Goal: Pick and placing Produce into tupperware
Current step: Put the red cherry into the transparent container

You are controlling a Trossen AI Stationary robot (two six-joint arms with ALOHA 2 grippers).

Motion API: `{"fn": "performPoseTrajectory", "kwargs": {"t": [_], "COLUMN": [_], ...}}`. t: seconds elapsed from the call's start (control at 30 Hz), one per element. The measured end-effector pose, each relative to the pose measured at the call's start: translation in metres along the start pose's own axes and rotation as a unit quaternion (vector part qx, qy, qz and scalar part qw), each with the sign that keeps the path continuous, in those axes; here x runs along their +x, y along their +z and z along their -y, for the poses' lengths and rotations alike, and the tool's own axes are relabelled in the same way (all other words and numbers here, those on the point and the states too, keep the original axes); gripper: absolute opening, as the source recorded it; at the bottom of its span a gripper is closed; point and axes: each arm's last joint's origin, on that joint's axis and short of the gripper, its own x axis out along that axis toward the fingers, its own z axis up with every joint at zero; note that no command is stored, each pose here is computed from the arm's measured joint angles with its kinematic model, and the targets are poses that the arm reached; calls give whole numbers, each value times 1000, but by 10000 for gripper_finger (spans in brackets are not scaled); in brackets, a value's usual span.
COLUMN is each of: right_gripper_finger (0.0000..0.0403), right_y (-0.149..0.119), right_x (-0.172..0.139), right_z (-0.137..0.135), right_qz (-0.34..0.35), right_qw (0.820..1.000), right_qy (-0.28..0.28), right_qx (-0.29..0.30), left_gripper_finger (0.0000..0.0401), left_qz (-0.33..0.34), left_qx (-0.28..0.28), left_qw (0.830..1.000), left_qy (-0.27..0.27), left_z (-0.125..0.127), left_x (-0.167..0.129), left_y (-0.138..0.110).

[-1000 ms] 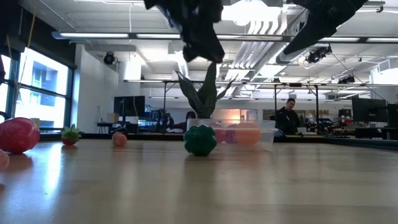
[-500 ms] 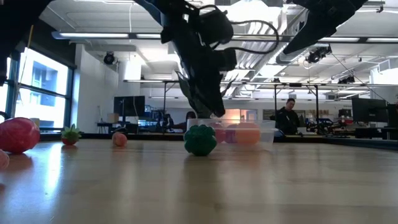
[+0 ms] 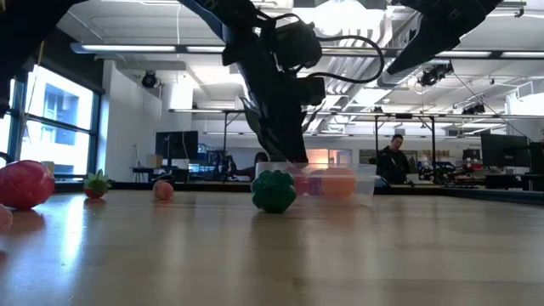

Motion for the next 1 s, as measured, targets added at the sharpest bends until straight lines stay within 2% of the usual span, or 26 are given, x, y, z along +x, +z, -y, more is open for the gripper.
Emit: {"fn": "performPoseTrajectory", "kwargs": {"t": [0.53,1.0], "right_gripper_finger": [113,113], "right_y": [0,0], "right_x": [0,0], "right_z": [0,0], "right_qz": [0,0], "right_qw": [1000,1000], "right_qy": [0,0], "right_qx": [0,0], "left_gripper_finger": [110,110], "left_qz": [-38,-47], "left_qx": [-1,-2], "left_qw": [999,999], "left_qy": [-2,-2], "left_z": [-1,-1], "left_x": [17,17], "left_y": [-9,-10]}}
